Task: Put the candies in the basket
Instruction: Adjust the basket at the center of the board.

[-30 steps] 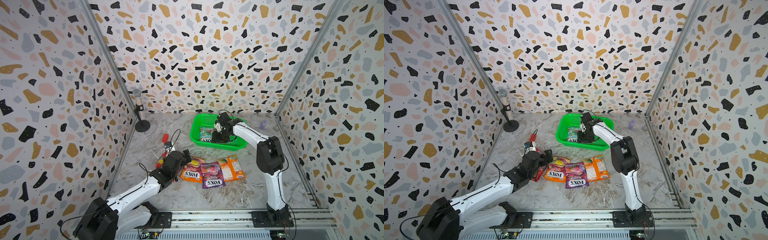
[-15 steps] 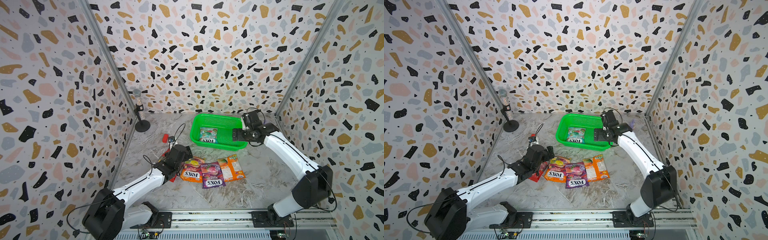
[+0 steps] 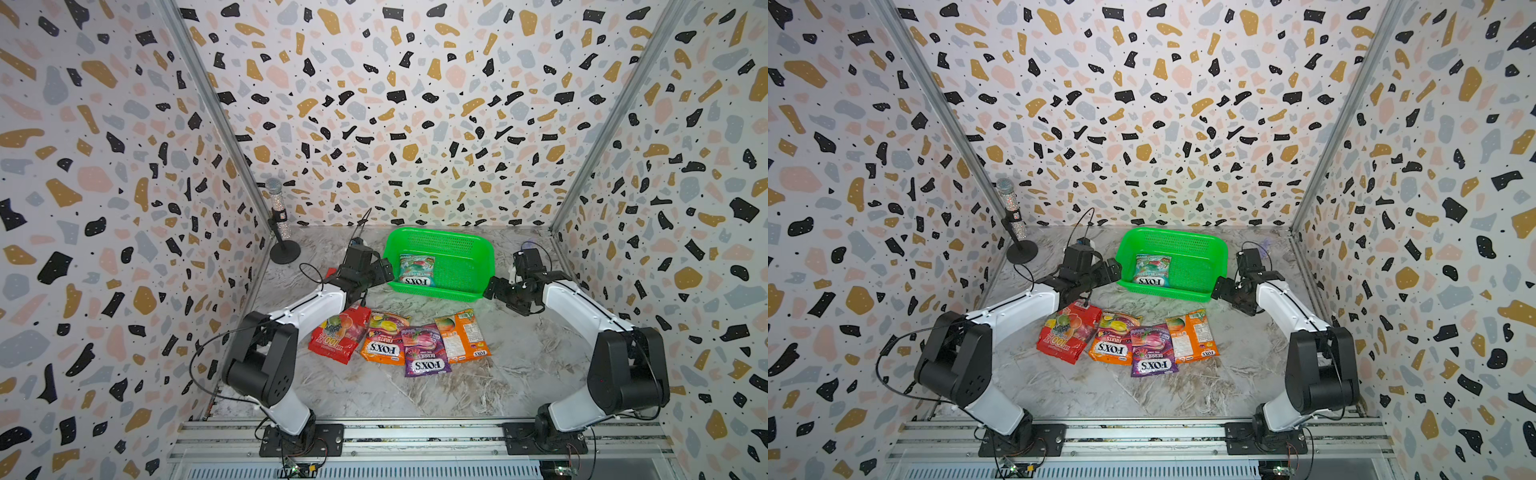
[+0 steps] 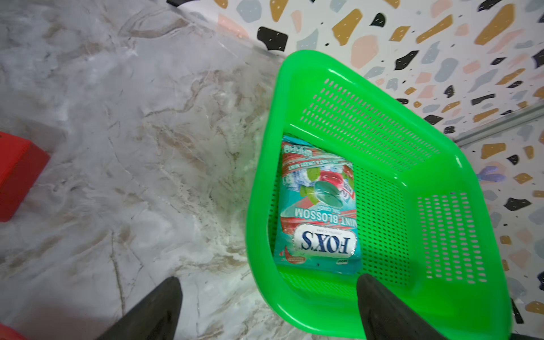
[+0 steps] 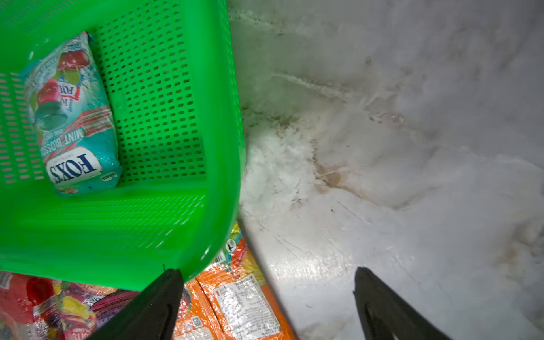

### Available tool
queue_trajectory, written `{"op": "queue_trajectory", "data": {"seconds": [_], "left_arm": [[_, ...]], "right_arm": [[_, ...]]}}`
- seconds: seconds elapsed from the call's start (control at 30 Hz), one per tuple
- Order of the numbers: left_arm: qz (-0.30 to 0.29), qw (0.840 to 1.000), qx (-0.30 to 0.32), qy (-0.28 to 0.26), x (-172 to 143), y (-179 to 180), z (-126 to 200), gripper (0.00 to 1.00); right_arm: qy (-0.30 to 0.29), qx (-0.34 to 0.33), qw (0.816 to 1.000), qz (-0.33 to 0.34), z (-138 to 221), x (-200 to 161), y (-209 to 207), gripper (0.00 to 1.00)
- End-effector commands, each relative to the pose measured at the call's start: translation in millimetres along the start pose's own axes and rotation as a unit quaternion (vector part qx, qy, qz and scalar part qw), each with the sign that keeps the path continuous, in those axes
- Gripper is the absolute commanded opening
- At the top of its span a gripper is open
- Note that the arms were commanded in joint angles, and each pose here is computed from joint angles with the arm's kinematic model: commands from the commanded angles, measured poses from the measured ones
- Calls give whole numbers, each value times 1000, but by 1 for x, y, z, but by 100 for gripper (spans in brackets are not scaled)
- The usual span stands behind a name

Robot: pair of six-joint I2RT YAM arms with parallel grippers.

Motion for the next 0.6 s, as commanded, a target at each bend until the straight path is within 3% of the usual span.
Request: {"op": "queue_trajectory", "data": {"seconds": [0.0,0.2,0.4,0.57], "left_arm": [[-10,999,-29,14,6,-14,-15,89],[4,999,-28,40,-3,-15,-45,77],[-3,999,-25,41,-11,-20,-47,65],[-15,999,-23,40,-25,-30,-38,63]], "right_arm": [[-13,34,999,-10,2,17,14,95],[-4,31,999,-19,-11,30,10,92],[-1,47,998,-29,-20,44,15,87],[1,64,998,-27,-22,56,25,84]]}}
Point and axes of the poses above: each gripper's point midway between its finger pads, its own z axis back along the fingers, its own y axis along the line the jaws close on, x = y × z, the point moved 6 cm from there along z, back along the fingers, and after that the axes turned 1 degree about -z, right-handed, at the moved point
